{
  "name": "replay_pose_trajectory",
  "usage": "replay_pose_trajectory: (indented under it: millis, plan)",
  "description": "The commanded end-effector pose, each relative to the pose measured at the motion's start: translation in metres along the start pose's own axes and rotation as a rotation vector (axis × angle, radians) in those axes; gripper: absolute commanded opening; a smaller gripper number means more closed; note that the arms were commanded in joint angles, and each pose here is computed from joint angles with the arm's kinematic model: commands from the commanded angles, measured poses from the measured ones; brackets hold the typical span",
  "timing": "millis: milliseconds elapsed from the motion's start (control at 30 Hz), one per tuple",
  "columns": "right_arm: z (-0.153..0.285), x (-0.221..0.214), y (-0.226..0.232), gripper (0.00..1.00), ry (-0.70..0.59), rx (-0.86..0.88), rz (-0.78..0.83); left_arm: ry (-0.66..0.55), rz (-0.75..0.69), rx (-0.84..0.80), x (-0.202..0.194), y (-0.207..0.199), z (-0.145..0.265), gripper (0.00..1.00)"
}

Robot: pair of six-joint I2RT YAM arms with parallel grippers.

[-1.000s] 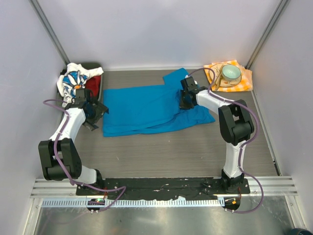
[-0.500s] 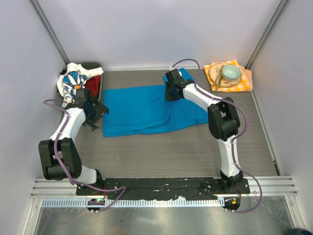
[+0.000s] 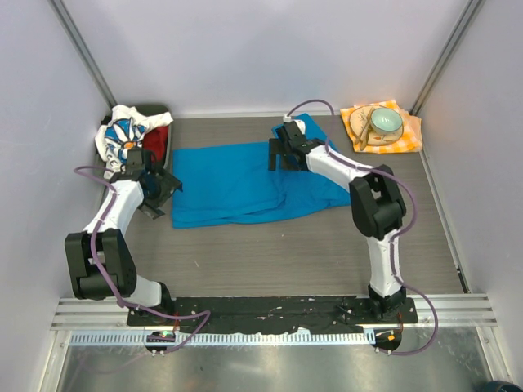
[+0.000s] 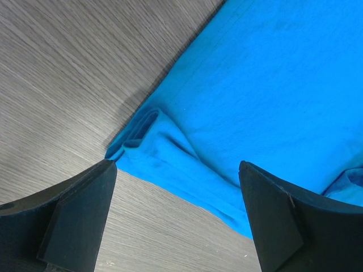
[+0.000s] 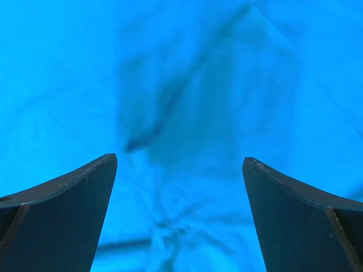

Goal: Fold and stack the t-shirts

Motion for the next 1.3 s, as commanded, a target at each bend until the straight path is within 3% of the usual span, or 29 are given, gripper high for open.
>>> replay_pose_trajectory:
  millis: [0,233,500,867,1033,1267]
  plan:
    - [0.077,0.050,-0.020,0.99,-0.263,-0.052,-0.023,-0.002,-0.020,-0.063,-0.001,-0.007,0.004,0.94]
    - [0.114,0.029,-0.069,1.00,-0.268,-0.134,-0.053,0.005,-0.153,-0.153,-0.027,-0.033,0.022,0.94]
    - [0.112,0.010,-0.100,1.00,-0.179,-0.120,-0.144,0.031,-0.320,-0.237,-0.080,-0.078,0.034,0.93]
    - [0.092,-0.021,-0.095,0.97,-0.036,-0.046,-0.160,0.028,-0.321,-0.189,-0.086,-0.072,0.016,0.89]
    - [0.098,-0.026,-0.098,0.97,-0.035,-0.030,-0.170,0.012,-0.330,-0.201,-0.088,-0.074,0.003,0.89]
    - [0.102,-0.035,-0.106,0.97,-0.023,-0.036,-0.165,-0.001,-0.345,-0.089,-0.085,-0.063,-0.021,0.89]
Point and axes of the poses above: each gripper's point midway between its finger pads, its own z axis back along the fingers, its own y axis along the line the jaws close on, x = y × z, the point moved 4 cm from there along z, back along the fingers, and after that the axes turned 14 degrees about -z, right-handed, at the moved point
